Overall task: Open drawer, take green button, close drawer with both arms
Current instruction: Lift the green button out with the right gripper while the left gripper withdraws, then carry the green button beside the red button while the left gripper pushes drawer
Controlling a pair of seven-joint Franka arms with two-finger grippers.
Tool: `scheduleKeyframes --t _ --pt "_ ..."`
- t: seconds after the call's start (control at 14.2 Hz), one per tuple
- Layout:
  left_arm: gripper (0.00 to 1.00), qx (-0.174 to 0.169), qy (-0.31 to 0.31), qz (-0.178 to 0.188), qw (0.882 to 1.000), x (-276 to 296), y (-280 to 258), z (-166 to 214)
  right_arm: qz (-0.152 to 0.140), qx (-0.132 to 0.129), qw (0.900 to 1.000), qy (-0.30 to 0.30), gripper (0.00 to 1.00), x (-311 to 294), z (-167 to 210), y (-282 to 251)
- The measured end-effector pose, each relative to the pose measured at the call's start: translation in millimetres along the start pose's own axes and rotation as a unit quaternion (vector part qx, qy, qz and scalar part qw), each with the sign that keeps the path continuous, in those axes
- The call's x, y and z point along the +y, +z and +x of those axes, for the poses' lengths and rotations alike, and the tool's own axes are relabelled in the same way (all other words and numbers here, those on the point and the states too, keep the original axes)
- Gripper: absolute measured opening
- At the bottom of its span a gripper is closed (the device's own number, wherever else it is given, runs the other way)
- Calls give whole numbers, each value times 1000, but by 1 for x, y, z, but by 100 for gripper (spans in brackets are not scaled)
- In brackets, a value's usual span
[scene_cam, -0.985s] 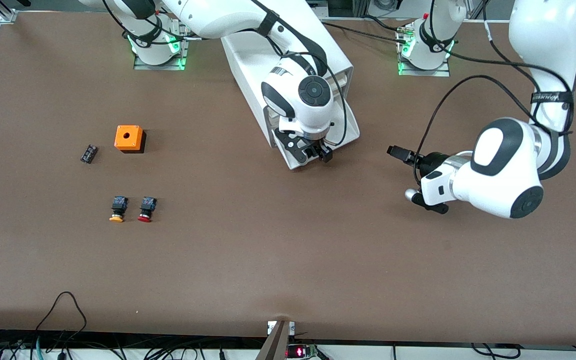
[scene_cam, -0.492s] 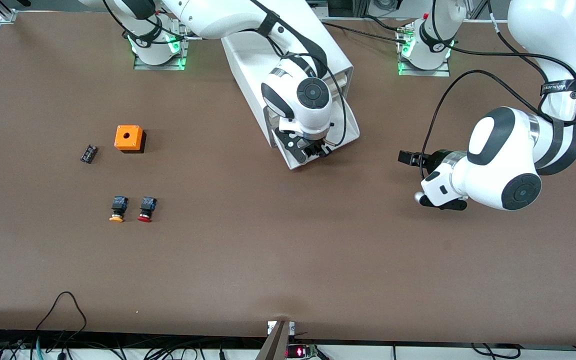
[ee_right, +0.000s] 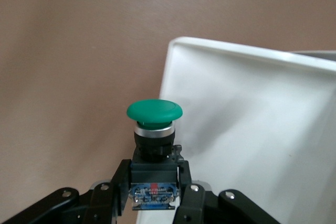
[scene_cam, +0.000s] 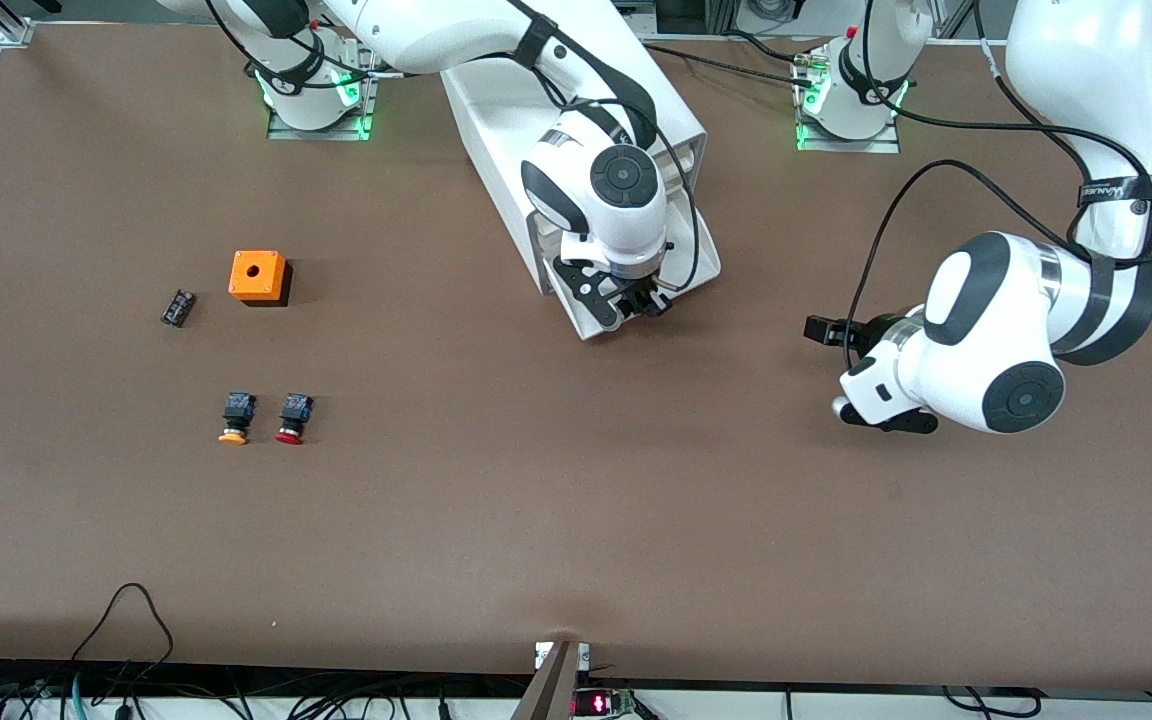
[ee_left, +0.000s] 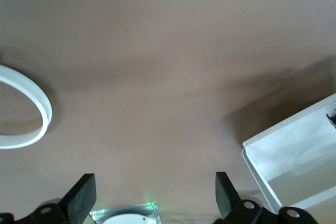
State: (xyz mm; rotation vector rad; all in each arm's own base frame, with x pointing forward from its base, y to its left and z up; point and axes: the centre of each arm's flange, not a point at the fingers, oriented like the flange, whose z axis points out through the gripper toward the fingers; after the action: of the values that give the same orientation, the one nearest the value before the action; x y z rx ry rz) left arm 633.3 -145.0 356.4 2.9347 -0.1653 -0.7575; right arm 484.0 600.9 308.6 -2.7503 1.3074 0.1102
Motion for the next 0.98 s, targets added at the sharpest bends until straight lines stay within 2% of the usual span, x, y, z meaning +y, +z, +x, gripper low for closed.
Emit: scheduleKeyframes --t 0.14,0.21,0.35,0.49,0.63,0.77,0.98 --pt "100 34 -33 0 999 14 -5 6 -11 7 999 -44 41 -3 11 -18" --pt "100 41 -62 -1 997 19 -5 7 -17 12 997 -76 41 -4 20 -28" --pt "100 53 -113 -3 992 36 -1 10 -23 24 988 -151 41 -5 47 -50" --pt "99 82 -149 -11 985 56 17 17 -19 36 975 -216 41 -8 81 -75" --pt "99 127 -162 -27 978 73 54 24 -36 37 961 -270 41 -5 126 -93" --pt "100 159 -183 -44 969 89 94 18 -61 29 946 -318 41 1 175 -98" --pt "100 181 -224 -67 955 124 137 3 -82 13 922 -379 41 20 259 -105"
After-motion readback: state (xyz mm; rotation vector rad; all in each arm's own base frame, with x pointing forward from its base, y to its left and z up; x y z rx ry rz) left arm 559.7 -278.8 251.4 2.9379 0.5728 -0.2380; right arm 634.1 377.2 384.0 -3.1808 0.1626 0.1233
